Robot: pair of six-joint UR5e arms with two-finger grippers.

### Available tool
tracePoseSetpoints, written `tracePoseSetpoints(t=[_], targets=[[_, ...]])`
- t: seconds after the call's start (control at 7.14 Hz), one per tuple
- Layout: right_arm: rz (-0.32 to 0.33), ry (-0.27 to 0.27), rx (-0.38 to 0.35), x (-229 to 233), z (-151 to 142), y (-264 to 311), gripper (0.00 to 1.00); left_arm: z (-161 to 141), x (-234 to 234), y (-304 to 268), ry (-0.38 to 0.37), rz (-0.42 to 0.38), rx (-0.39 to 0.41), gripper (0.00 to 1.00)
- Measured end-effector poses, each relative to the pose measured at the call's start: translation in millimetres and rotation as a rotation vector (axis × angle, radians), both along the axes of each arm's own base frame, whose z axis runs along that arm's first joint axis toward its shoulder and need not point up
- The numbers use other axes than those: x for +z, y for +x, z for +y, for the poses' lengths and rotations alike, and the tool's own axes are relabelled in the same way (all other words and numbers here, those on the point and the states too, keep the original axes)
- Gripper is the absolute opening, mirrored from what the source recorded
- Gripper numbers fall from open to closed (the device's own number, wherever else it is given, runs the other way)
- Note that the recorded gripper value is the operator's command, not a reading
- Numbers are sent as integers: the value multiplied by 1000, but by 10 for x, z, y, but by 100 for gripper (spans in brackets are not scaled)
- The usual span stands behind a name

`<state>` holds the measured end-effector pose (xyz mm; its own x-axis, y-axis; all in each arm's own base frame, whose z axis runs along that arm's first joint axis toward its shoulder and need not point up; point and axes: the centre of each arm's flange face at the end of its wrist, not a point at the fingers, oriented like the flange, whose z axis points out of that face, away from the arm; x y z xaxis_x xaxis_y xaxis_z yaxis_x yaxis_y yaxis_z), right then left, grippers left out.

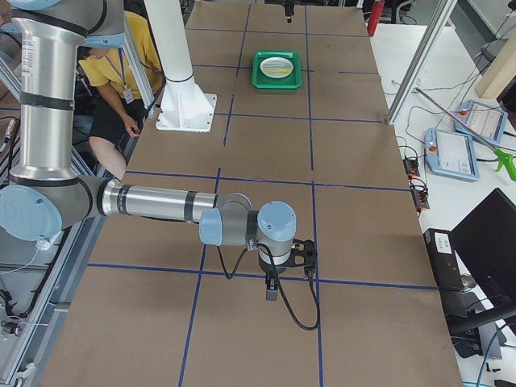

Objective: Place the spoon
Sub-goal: 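Move the left gripper over the yellow spoon on the white plate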

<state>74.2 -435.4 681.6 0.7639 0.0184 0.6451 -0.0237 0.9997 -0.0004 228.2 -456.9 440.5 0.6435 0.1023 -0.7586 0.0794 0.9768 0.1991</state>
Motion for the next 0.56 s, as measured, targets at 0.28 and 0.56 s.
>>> tracePoseSetpoints(t=[0.28,0.56], targets=[[0,0,0,0,0,0,100,44,-162,1038,-80,13,-4,79],[0,1,0,-1,0,0,100,133,-156,1486,-140,11,1,54]])
